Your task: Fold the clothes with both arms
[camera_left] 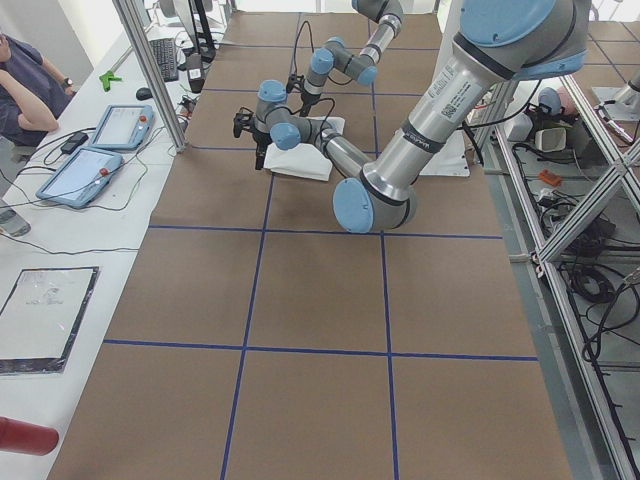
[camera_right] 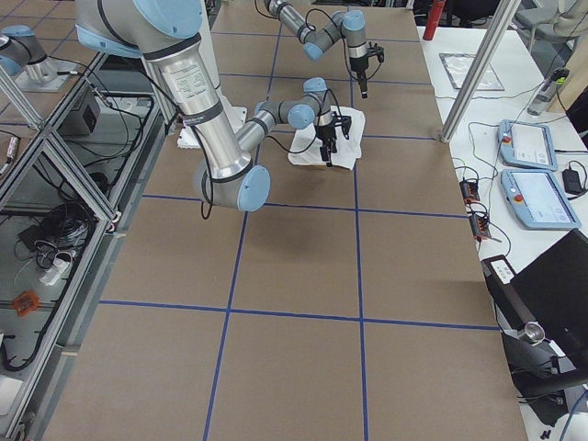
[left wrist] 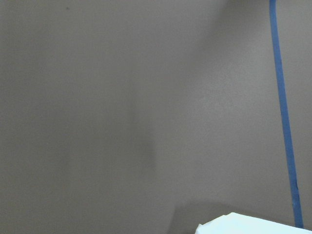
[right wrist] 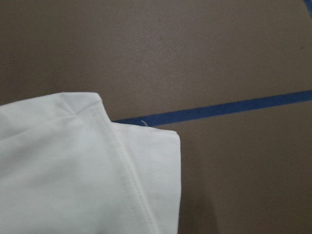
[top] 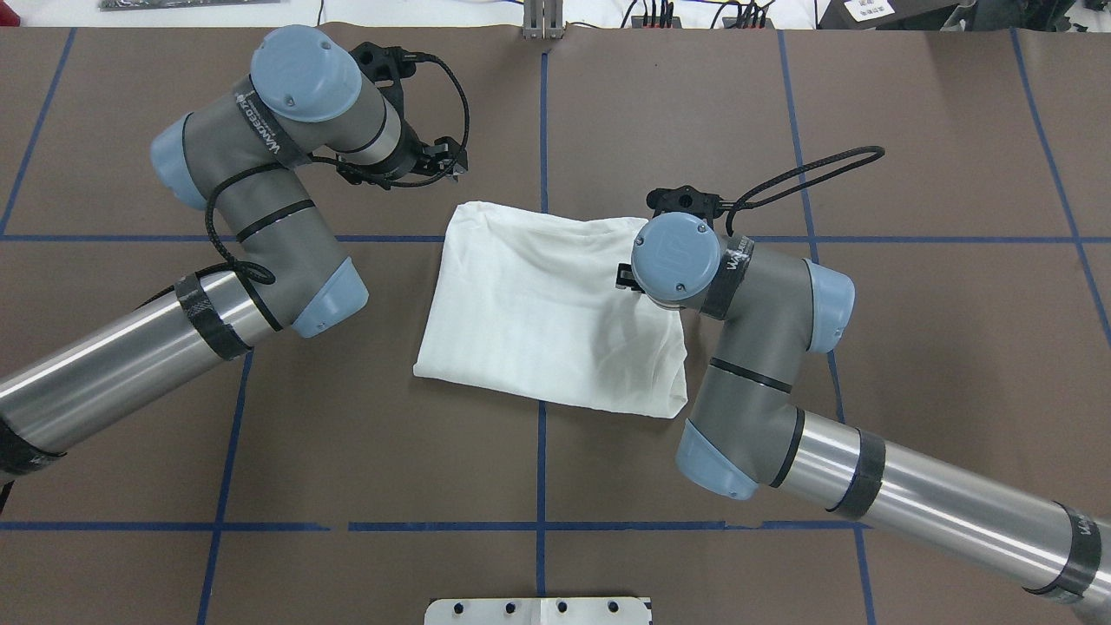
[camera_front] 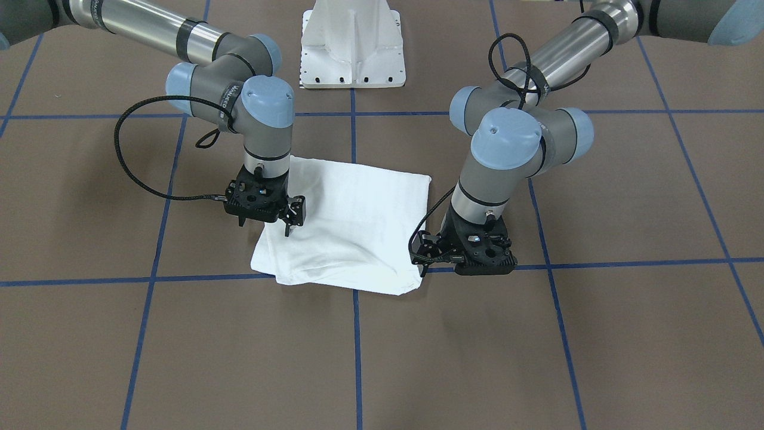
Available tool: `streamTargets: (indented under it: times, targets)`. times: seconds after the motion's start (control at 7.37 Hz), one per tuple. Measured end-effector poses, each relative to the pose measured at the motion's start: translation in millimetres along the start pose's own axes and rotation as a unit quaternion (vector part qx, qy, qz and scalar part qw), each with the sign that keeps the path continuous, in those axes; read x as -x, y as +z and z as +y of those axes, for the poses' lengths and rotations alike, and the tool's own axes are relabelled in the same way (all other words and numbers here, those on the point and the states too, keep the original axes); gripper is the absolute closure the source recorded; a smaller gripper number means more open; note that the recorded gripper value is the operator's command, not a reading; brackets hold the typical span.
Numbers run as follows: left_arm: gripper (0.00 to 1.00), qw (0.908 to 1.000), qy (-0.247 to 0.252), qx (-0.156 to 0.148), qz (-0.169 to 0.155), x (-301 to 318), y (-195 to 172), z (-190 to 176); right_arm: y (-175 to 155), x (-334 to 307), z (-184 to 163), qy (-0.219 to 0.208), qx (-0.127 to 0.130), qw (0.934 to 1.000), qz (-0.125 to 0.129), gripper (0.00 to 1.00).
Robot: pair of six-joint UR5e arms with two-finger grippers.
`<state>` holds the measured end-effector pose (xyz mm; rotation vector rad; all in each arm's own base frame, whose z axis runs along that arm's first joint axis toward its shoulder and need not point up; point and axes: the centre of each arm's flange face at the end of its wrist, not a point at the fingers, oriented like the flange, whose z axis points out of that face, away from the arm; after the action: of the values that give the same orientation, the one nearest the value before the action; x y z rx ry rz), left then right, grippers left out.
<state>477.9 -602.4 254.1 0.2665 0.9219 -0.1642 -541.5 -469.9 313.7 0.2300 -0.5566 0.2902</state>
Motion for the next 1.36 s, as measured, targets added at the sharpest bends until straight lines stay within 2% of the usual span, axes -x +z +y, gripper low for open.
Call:
streamTargets:
  times: [0.27,0.54,0.68,0.95,1.22,1.36]
  targets:
    - [0.00,1.0000,0.000,0.000,0.000,0.4,-0.3,0.3,0.1,-14.3,-17.1,-0.039,-0.007,0.9988,0.029,0.00]
    - [0.00,1.0000,0.002,-0.001,0.003,2.4,-3.5,2.4,-9.3,-44.7,-38.4,-0.076,-0.009,0.9966,0.031,0.00]
    - [0.00,0.9999,0.012,-0.001,0.010,11.7,-11.9,9.5,-20.7,-71.3,-49.8,-0.089,0.002,0.9958,0.019,0.00]
    - [0.00,0.9969,0.072,0.004,0.031,64.4,-53.9,38.0,-45.9,-151.6,-76.0,-0.115,0.039,0.9926,-0.012,0.00]
    - [0.00,0.9882,0.149,0.015,0.031,159.6,-104.5,55.4,-65.4,-268.2,-104.4,-0.163,0.074,0.9834,-0.031,0.00]
    - [0.00,0.9820,0.187,0.019,0.020,216.3,-127.5,55.0,-69.7,-336.4,-116.3,-0.193,0.089,0.9764,-0.035,0.00]
